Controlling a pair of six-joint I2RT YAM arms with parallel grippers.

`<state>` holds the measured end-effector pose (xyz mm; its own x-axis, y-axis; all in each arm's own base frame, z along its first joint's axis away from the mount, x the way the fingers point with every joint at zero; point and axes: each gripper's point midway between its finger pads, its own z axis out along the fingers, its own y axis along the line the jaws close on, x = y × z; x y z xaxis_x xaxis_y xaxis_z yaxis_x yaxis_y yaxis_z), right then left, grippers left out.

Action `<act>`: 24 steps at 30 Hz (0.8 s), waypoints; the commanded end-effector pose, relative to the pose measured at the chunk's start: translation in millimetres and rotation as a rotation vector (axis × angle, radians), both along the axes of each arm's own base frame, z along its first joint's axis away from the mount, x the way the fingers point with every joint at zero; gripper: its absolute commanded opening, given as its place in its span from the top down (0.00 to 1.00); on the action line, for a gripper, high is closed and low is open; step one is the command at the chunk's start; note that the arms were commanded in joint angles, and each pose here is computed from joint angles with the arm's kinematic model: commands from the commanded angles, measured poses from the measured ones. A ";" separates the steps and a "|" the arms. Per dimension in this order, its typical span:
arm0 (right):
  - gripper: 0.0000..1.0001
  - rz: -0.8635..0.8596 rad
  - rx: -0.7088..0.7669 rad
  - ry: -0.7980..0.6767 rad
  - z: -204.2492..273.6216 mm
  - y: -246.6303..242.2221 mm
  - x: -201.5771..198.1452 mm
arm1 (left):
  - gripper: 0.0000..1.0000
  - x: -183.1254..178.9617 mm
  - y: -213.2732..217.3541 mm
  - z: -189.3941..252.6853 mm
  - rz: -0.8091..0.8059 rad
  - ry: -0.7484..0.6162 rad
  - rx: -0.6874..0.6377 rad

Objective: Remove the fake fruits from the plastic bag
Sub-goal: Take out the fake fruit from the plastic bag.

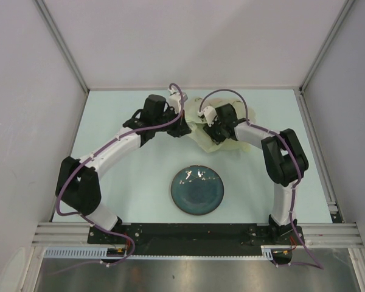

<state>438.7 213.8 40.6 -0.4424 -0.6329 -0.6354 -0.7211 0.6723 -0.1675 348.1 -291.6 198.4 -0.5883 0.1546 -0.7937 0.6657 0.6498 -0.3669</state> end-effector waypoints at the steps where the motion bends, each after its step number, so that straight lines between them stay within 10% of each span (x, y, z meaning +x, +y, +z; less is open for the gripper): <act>1: 0.52 0.020 -0.012 0.034 -6.6 2.0 -3.7 | 1.00 6.7 -4.3 19.0 -0.018 -0.066 -0.038; 8: 0.80 0.030 0.043 -0.047 42.0 10.8 2.6 | 1.00 9.6 -5.7 25.8 -0.025 -0.079 -0.037; 24: 0.94 0.213 0.429 0.056 182.8 36.1 -100.6 | 1.00 15.0 -0.6 32.1 -0.148 -0.200 0.120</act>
<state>365.5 243.2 202.2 -0.2994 -0.4975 -0.8142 -0.8297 0.5571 -0.0353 355.4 -288.4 204.5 -0.5292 0.2199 -0.8195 0.7097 0.6441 -0.2855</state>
